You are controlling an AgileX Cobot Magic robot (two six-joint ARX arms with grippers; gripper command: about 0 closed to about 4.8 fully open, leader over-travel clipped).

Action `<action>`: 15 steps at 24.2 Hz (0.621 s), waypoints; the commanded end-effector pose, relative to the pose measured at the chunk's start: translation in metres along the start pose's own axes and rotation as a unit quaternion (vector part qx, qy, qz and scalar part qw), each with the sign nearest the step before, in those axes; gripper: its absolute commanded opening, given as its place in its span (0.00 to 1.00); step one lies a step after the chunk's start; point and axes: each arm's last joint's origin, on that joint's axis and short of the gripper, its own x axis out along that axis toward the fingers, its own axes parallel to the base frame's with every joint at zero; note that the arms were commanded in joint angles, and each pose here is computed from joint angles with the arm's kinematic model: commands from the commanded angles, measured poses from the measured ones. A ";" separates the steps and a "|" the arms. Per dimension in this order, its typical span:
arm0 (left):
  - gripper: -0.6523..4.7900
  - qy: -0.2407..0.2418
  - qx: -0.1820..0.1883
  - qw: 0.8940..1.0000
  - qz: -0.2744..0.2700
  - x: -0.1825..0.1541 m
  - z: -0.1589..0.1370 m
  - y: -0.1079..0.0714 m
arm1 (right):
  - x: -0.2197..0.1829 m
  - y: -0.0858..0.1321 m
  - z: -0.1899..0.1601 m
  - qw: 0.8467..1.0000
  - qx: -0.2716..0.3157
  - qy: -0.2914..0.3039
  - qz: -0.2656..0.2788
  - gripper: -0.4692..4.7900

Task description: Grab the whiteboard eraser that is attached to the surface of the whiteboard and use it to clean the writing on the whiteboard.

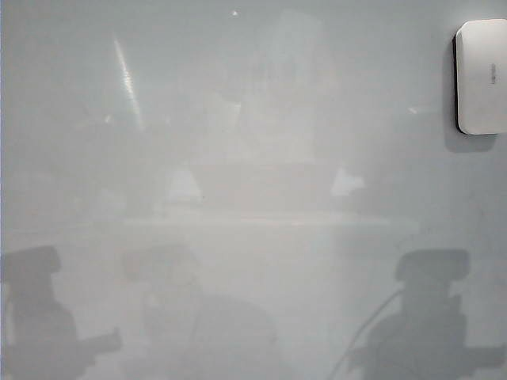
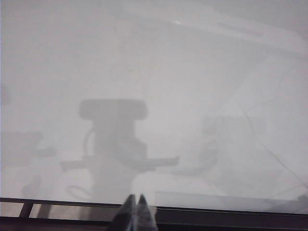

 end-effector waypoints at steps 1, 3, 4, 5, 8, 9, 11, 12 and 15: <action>0.11 -0.003 0.003 1.000 0.000 0.000 0.001 0.000 | 0.000 0.000 0.000 1.000 0.001 -0.004 0.000 0.08; 0.11 -0.003 0.003 1.000 0.000 0.000 0.001 0.000 | 0.000 0.000 0.000 1.000 0.001 -0.004 0.000 0.08; 0.11 -0.006 0.003 1.000 -0.001 -0.001 0.001 0.000 | 0.000 0.000 0.000 1.000 0.001 -0.004 0.000 0.08; 0.11 -0.015 0.004 1.000 -0.002 -0.002 0.002 -0.001 | 0.000 0.000 0.000 1.000 0.001 -0.004 0.000 0.08; 0.11 -0.058 0.020 0.998 -0.003 -0.008 0.008 -0.002 | 0.000 0.000 0.000 1.000 0.001 -0.005 0.000 0.08; 0.11 -0.072 0.037 0.997 0.006 -0.009 0.009 -0.002 | 0.000 0.000 0.000 1.000 0.001 -0.004 0.000 0.08; 0.11 -0.076 0.049 0.996 0.027 -0.009 0.010 -0.001 | 0.000 0.000 0.000 1.000 0.001 -0.004 0.000 0.08; 0.11 -0.075 0.057 0.995 0.036 -0.009 0.010 -0.001 | 0.000 0.000 0.000 1.000 0.001 -0.004 0.000 0.08; 0.11 -0.077 0.082 0.992 0.063 -0.009 0.010 0.001 | 0.000 0.000 0.000 1.000 0.001 -0.005 0.000 0.08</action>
